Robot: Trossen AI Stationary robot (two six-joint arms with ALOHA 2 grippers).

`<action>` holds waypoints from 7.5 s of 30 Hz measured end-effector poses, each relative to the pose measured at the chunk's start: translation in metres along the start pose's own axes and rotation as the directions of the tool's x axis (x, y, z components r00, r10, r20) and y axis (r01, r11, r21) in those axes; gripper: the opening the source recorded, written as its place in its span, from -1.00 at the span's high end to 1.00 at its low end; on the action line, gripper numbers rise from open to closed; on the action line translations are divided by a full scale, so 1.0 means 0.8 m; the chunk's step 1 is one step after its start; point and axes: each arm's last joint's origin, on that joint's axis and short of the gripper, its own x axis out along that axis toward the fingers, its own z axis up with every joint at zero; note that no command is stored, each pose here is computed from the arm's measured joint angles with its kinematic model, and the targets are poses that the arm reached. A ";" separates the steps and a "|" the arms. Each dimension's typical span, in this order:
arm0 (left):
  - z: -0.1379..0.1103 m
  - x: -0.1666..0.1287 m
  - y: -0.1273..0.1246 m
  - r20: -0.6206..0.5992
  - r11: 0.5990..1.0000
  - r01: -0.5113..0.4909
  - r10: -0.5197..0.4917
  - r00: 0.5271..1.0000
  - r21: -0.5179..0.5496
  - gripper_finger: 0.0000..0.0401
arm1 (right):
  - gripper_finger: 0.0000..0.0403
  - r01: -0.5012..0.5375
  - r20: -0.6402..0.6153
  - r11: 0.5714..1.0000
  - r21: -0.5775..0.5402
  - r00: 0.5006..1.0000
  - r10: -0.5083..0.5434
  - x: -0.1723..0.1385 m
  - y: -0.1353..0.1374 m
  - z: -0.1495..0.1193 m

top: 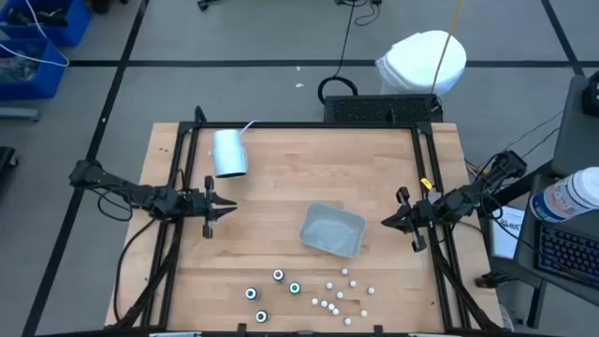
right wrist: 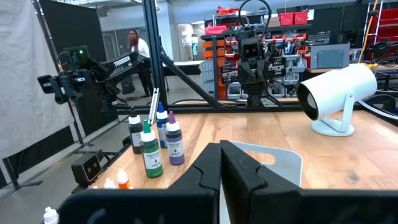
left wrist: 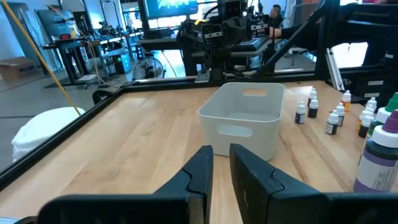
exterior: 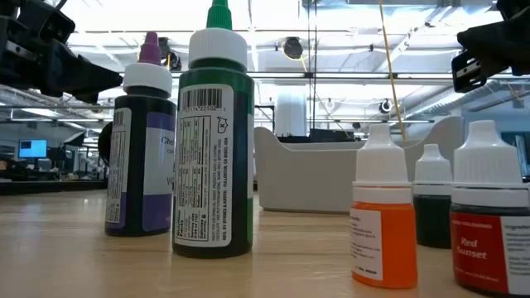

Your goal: Pick & Place food coloring

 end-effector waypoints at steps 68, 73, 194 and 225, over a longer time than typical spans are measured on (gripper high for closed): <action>0.000 0.000 0.000 0.000 1.000 0.000 0.000 1.000 0.000 0.69 | 1.00 0.000 0.000 1.000 0.000 1.000 0.000 0.000 0.000 0.000; 0.000 0.000 0.000 0.001 1.000 0.000 0.000 1.000 0.000 0.69 | 1.00 0.000 0.000 1.000 0.000 1.000 0.000 0.000 0.000 0.000; 0.000 0.000 0.000 0.000 1.000 0.000 0.000 1.000 0.000 0.69 | 1.00 0.000 0.000 1.000 0.000 1.000 0.000 0.000 0.000 0.000; 0.000 0.000 0.000 0.000 1.000 0.000 0.000 1.000 0.000 0.69 | 1.00 0.000 0.000 1.000 0.000 1.000 0.000 0.000 0.000 0.000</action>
